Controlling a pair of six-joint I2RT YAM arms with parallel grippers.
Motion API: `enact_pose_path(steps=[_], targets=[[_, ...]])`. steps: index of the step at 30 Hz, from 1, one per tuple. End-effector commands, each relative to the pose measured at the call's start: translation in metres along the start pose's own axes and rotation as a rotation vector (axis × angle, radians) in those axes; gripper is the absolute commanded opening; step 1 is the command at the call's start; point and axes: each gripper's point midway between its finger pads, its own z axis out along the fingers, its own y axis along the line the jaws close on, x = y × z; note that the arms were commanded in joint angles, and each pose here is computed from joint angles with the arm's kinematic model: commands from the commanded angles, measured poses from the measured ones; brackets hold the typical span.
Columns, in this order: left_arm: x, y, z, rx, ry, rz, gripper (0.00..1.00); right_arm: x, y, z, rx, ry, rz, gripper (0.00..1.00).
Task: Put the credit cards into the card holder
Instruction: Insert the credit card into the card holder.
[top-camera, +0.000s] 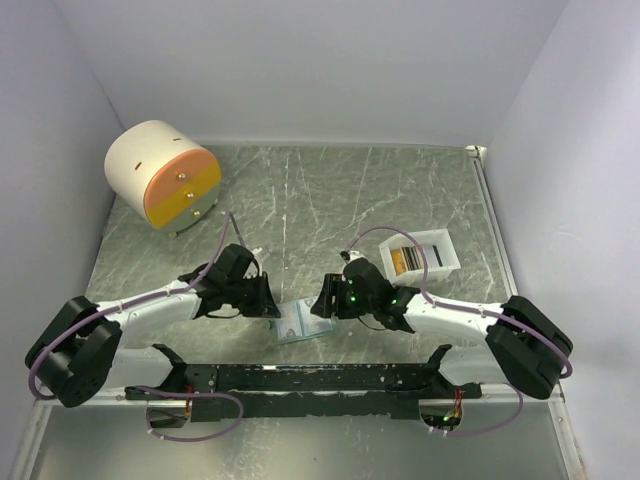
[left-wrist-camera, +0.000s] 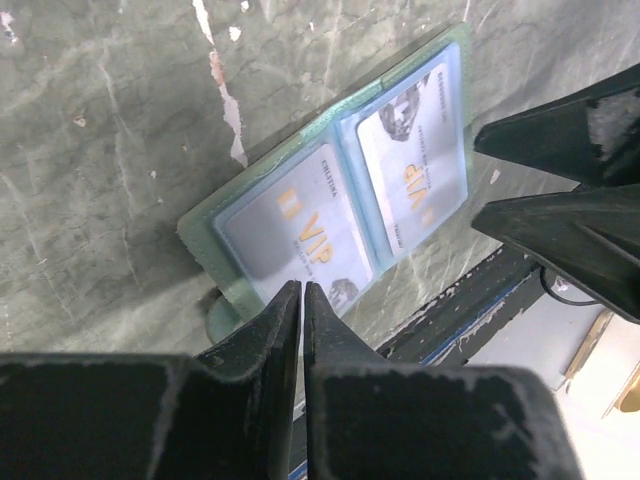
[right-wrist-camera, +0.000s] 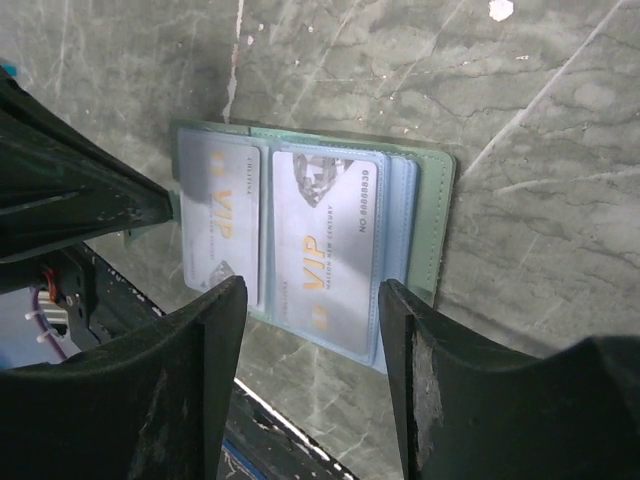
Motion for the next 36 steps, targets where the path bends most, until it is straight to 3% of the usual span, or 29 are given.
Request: enact_pose_path(steps=[1,18,36], targets=[[0.0,0.014,0.004,-0.038,-0.021,0.008,0.16,-0.009,0.006,-0.005,-0.004,-0.025,-0.006,0.56],[0.015,0.032,0.013,-0.065,-0.006,-0.014,0.16,0.001,0.01,0.006,-0.048,0.004,0.009,0.55],[0.014,0.021,0.017,-0.003,0.007,-0.021,0.18,0.003,-0.007,0.01,0.023,-0.001,-0.012,0.56]])
